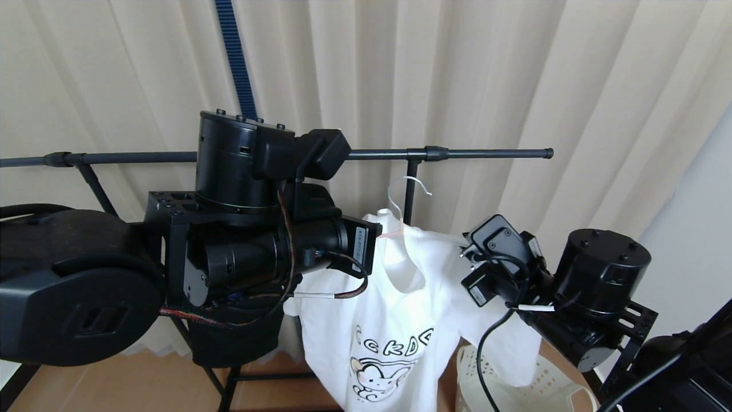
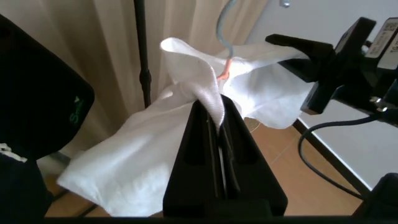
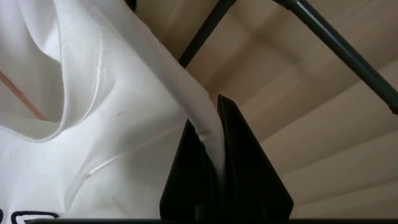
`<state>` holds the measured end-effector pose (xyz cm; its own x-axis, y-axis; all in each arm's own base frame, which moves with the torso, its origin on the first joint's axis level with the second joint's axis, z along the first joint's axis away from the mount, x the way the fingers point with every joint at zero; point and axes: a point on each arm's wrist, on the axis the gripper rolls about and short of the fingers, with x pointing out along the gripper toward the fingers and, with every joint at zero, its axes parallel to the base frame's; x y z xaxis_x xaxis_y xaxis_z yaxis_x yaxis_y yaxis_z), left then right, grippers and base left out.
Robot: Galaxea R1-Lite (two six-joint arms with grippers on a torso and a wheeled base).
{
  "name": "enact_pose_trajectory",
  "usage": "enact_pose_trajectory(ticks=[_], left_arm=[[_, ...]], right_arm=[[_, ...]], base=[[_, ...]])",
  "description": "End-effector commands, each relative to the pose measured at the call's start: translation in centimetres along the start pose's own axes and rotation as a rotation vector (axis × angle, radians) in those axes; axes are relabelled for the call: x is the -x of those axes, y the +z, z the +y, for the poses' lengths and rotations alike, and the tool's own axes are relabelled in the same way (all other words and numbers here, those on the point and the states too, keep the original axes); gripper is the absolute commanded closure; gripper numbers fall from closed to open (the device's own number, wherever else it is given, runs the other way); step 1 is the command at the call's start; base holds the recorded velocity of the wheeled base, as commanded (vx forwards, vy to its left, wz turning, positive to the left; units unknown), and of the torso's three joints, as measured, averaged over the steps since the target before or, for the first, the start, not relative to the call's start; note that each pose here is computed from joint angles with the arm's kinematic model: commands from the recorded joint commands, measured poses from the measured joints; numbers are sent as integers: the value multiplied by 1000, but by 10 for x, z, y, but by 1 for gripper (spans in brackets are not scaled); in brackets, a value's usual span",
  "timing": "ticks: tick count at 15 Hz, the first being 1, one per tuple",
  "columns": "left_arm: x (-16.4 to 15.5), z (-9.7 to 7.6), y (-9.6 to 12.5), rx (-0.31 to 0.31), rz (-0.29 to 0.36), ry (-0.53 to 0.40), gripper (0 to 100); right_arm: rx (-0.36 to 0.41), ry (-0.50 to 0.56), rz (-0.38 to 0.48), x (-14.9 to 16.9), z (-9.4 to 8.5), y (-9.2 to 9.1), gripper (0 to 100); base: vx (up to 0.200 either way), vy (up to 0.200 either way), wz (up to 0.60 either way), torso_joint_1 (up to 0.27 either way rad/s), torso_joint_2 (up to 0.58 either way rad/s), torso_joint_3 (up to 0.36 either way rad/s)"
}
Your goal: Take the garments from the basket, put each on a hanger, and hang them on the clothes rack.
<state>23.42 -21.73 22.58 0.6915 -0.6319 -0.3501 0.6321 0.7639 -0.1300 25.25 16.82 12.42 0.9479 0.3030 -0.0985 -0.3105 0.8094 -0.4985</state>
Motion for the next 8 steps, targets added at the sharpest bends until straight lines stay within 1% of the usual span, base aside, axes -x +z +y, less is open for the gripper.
enact_pose_trajectory(ticks=[1, 2, 3, 5, 6, 8], left_arm=[[-5, -1, -3, -1, 12, 0, 100], [-5, -1, -3, -1, 12, 2, 100], [-6, 0, -3, 0, 13, 3, 100], [-7, 1, -4, 1, 16, 19, 100], [-11, 3, -6, -1, 20, 55, 100], [-14, 4, -8, -1, 18, 92, 100]], right_arm=[[-37, 10, 11, -8, 6, -4, 100], [-73, 9, -3, -8, 4, 0, 100], [-84, 8, -9, -8, 4, 2, 100], [-138, 19, -38, -9, 2, 7, 100], [-172, 34, -64, -8, -1, 12, 100], [-199, 32, -87, -7, -4, 18, 100]], base=[[0, 0, 0, 0, 0, 0], [0, 0, 0, 0, 0, 0], [0, 0, 0, 0, 0, 0], [0, 0, 0, 0, 0, 0], [0, 0, 0, 0, 0, 0], [0, 0, 0, 0, 0, 0]])
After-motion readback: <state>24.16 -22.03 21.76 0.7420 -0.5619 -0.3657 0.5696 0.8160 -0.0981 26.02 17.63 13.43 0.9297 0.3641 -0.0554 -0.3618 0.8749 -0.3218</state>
